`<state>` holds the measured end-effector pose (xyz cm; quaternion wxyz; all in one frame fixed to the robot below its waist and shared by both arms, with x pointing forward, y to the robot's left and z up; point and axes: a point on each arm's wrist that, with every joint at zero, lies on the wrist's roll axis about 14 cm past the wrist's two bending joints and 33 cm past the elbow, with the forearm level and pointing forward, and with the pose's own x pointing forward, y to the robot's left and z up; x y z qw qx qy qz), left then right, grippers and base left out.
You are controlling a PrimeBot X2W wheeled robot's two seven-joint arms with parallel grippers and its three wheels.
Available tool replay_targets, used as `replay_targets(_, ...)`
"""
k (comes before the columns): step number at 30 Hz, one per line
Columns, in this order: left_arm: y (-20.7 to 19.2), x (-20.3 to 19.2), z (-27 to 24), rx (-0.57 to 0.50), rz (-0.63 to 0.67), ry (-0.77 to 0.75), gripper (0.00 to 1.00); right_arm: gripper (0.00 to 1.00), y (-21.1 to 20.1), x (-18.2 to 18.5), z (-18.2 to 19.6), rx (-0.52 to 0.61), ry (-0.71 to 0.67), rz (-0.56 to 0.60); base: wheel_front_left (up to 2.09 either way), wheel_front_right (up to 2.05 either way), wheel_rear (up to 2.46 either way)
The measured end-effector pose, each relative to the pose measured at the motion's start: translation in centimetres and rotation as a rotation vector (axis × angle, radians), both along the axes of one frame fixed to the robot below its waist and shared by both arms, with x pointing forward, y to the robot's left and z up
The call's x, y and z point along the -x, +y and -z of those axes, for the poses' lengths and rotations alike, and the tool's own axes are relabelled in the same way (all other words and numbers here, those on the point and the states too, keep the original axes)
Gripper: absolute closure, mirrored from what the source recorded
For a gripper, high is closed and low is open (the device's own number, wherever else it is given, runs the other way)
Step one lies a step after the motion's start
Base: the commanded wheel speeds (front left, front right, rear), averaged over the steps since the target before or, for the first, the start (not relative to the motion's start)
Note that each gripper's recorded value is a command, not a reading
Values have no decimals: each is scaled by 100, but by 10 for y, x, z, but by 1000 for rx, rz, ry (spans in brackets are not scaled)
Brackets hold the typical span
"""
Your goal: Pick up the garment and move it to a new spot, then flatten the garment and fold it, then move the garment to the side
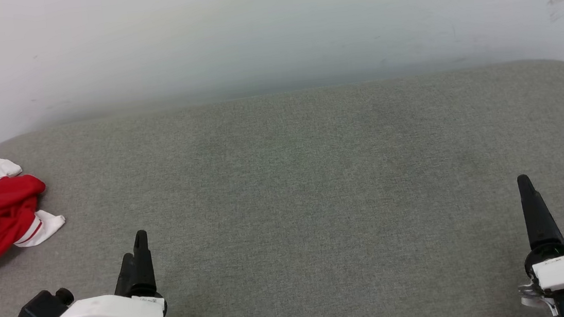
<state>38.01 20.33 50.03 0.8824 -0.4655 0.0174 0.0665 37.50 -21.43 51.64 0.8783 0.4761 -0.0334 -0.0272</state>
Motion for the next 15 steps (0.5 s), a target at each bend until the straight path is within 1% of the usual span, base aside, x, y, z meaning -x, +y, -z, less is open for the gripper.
replay_targets(8, -3, 3, 0, -163, 1, 16, 0, 0, 8, 2, -6, 168, -14, -14, 0, 0, 0)
replay_targets(15, -5, 3, -2, -302, 8, 21, 0, 0, 12, 5, -5, 285, -12, -22, 0, 0, 0)
